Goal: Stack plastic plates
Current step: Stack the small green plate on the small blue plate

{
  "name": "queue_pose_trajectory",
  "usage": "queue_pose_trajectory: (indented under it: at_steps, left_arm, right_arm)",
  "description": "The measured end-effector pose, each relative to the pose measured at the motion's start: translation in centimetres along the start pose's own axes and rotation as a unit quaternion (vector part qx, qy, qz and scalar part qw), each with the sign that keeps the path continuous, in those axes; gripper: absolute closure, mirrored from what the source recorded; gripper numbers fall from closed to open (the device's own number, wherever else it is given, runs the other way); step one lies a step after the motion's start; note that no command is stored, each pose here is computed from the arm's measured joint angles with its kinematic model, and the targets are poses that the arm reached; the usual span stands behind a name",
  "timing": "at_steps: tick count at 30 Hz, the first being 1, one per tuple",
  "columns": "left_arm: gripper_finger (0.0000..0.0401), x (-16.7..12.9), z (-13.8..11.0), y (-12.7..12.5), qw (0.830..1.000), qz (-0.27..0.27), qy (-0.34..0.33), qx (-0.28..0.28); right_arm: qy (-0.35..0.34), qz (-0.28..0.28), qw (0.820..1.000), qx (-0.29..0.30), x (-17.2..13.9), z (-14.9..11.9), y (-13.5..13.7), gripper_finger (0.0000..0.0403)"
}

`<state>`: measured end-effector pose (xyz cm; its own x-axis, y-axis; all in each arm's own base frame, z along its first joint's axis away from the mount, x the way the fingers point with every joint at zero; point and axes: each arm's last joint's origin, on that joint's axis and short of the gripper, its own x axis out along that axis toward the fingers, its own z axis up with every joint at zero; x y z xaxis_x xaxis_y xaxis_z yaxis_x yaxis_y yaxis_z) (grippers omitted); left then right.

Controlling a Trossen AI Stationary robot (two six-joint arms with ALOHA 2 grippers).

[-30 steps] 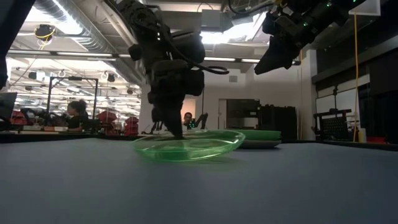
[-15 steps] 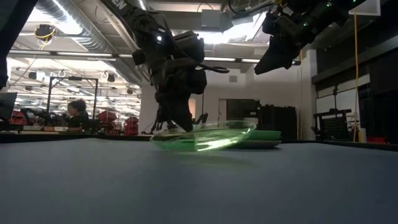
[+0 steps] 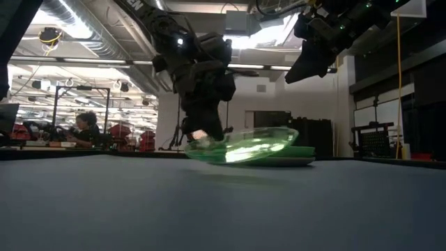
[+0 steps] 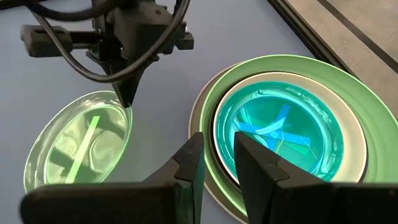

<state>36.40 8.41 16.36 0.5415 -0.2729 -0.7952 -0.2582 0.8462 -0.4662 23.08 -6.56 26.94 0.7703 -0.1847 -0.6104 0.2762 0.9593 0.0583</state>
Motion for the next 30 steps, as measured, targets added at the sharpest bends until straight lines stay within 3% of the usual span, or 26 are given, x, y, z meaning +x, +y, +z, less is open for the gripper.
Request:
queue_pose_trajectory:
  at_steps: [13, 20, 30]
  left_arm:
    - [0.0401, -4.5, 5.3, -0.5, 0.998, 0.012, -0.062, 0.014]
    - [0.0401, -7.6, 7.7, 1.6, 0.992, 0.046, -0.12, -0.005]
    - [0.0401, -10.3, 8.2, 6.2, 0.979, 0.114, -0.157, -0.056]
  right_arm:
    - [0.0, 0.0, 1.0, 0.0, 0.0, 0.0, 0.0, 0.0324]
    - [0.0, 0.0, 1.0, 0.0, 0.0, 0.0, 0.0, 0.0324]
    - [0.0, 0.0, 1.0, 0.0, 0.0, 0.0, 0.0, 0.0324]
